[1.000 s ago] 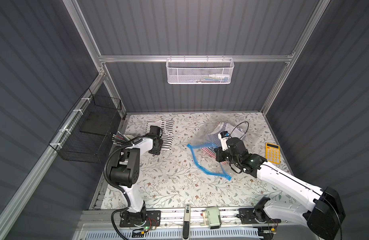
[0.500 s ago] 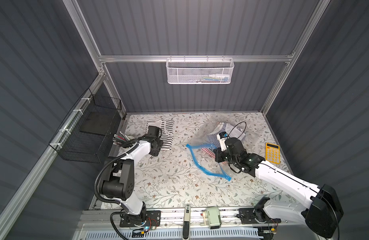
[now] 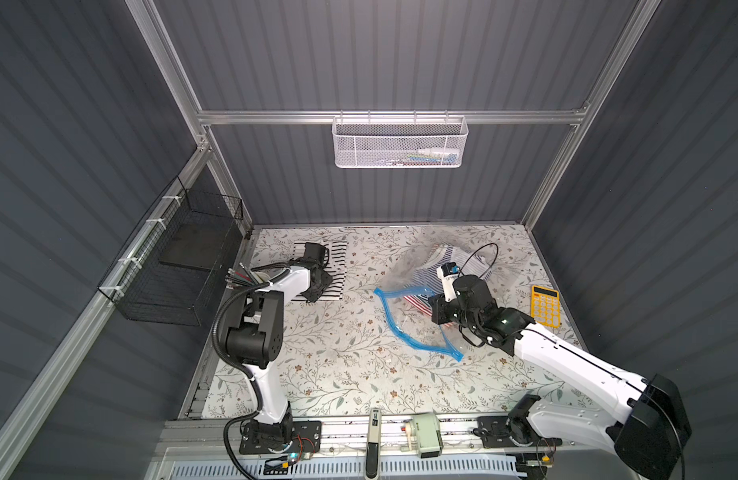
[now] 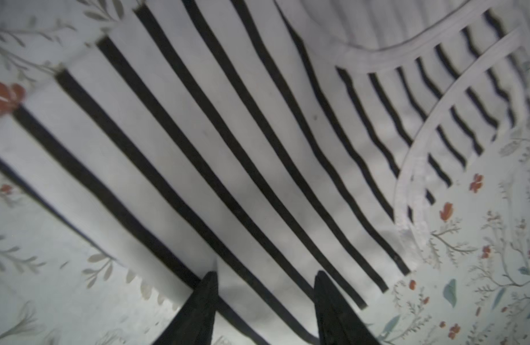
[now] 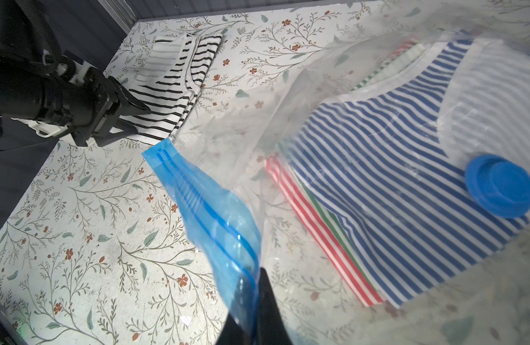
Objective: Take the tank top out of the vacuum bag
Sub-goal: Place the tank top at the center of the board, then take out the tank top from the vacuum bag.
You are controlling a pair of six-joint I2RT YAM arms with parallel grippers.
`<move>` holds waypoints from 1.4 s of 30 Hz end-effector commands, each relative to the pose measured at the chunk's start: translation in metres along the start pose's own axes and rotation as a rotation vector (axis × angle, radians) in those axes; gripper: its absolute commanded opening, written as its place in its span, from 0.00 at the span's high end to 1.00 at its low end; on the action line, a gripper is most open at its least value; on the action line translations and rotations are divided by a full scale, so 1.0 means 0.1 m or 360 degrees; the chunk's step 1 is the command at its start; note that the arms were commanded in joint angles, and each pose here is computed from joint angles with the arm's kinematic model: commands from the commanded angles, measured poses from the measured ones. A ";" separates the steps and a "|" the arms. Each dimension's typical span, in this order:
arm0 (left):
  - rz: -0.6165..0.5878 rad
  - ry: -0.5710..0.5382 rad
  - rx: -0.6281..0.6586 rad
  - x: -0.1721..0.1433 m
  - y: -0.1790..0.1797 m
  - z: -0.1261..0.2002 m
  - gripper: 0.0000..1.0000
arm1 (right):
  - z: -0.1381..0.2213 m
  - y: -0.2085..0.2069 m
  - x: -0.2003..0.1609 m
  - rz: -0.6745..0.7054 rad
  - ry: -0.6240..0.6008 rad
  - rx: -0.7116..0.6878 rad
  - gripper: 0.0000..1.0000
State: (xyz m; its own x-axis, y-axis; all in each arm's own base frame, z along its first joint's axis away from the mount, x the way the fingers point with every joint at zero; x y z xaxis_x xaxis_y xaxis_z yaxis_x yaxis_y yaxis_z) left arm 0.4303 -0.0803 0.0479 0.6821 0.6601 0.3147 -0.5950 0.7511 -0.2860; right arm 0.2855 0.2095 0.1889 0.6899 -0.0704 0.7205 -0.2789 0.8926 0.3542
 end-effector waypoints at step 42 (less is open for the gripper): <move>-0.0860 -0.0192 -0.0894 -1.03 -0.83 1.56 0.00 | 0.11 0.01 0.10 -0.0015 -0.0080 0.0019 1.00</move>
State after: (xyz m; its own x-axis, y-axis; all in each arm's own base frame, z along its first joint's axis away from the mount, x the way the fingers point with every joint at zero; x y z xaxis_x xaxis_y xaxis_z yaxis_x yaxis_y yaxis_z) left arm 0.3604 -0.1879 0.1622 0.7630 0.2677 0.5884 0.0472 0.8848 -0.4636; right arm 0.2799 0.2039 0.1924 0.6786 -0.0870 0.7294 -0.2779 0.8887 0.3646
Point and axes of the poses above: each gripper's point midway between its finger pads, its own z axis back along the fingers, its own y axis along the line the jaws close on, x = y × z, the point moved 1 cm from there along z, back along the fingers, and after that the axes turned 6 degrees about -z, right-handed, at the moved point
